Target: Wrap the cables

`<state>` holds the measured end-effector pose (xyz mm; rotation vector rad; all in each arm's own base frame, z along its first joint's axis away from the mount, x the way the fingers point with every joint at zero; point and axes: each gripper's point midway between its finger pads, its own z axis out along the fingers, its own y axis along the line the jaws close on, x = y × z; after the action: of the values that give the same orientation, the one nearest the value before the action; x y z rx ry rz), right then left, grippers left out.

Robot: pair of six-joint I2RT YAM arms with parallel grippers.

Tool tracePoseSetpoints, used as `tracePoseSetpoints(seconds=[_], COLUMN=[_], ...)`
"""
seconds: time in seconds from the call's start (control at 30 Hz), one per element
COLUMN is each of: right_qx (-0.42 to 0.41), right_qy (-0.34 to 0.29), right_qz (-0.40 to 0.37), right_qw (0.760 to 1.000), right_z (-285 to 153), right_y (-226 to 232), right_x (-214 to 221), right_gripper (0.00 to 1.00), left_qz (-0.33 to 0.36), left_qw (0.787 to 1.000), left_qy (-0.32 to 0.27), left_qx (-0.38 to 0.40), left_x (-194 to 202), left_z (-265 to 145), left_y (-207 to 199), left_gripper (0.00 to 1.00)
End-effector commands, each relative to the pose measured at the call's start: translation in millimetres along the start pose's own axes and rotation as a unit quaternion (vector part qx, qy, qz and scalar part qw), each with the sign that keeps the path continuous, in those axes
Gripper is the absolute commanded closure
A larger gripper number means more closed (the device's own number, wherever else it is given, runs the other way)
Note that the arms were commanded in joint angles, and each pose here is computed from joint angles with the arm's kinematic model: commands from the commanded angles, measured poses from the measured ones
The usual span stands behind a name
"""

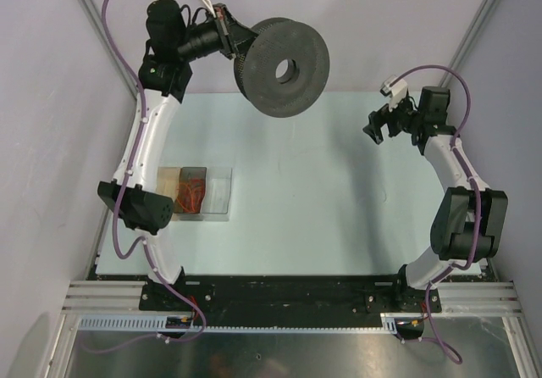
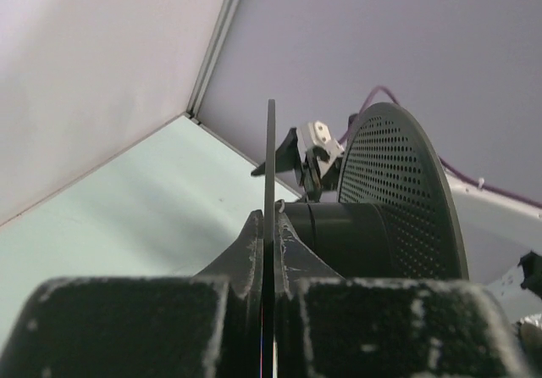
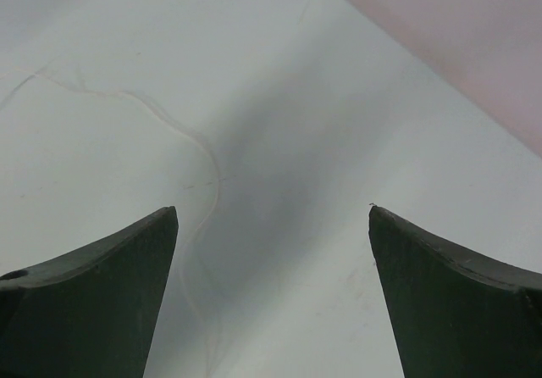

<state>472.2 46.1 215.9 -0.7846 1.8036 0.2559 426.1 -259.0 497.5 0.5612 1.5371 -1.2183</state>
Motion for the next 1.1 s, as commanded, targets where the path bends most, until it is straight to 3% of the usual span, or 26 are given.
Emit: tracePoseSetpoints(seconds=[0.0, 0.27, 0.4, 0.53, 0.7, 0.87, 1.07], right_qx=[-0.05, -0.118, -0.143, -0.145, -0.168, -0.199, -0.267], right_qy=[-0.01, -0.055, -0.065, -0.055, -0.026, -0.009, -0.008], right_qz=[-0.004, 0.045, 0.09, 0.081, 0.035, 0.008, -0.009], right_qw=[0.999, 0.991, 0.984, 0.985, 0.985, 0.98, 0.964], right_z=[-12, -10, -8, -11, -22, -30, -36], right_y=[26, 66, 78, 76, 87, 108, 158], right_x=[-22, -53, -61, -52, -33, -26, -36], right_gripper=[0.01, 0.01, 0.01, 0.03, 0.06, 0.07, 0.08], left_qz=[-0.005, 0.006, 0.055, 0.11, 0.228, 0.348, 0.41], left_qw=[0.997, 0.999, 0.998, 0.991, 0.963, 0.918, 0.884], left_qy=[-0.07, -0.039, 0.008, 0.052, 0.087, 0.099, 0.103], left_qx=[-0.02, -0.016, 0.016, 0.057, 0.117, 0.163, 0.199], left_x=[-44, -13, 29, 82, 153, 210, 252], left_z=[-7, -7, -10, -20, -37, -54, -68], left_y=[-16, -12, -17, -23, -40, -51, -59], left_gripper=[1.0, 1.0, 1.0, 1.0, 1.0, 1.0, 1.0])
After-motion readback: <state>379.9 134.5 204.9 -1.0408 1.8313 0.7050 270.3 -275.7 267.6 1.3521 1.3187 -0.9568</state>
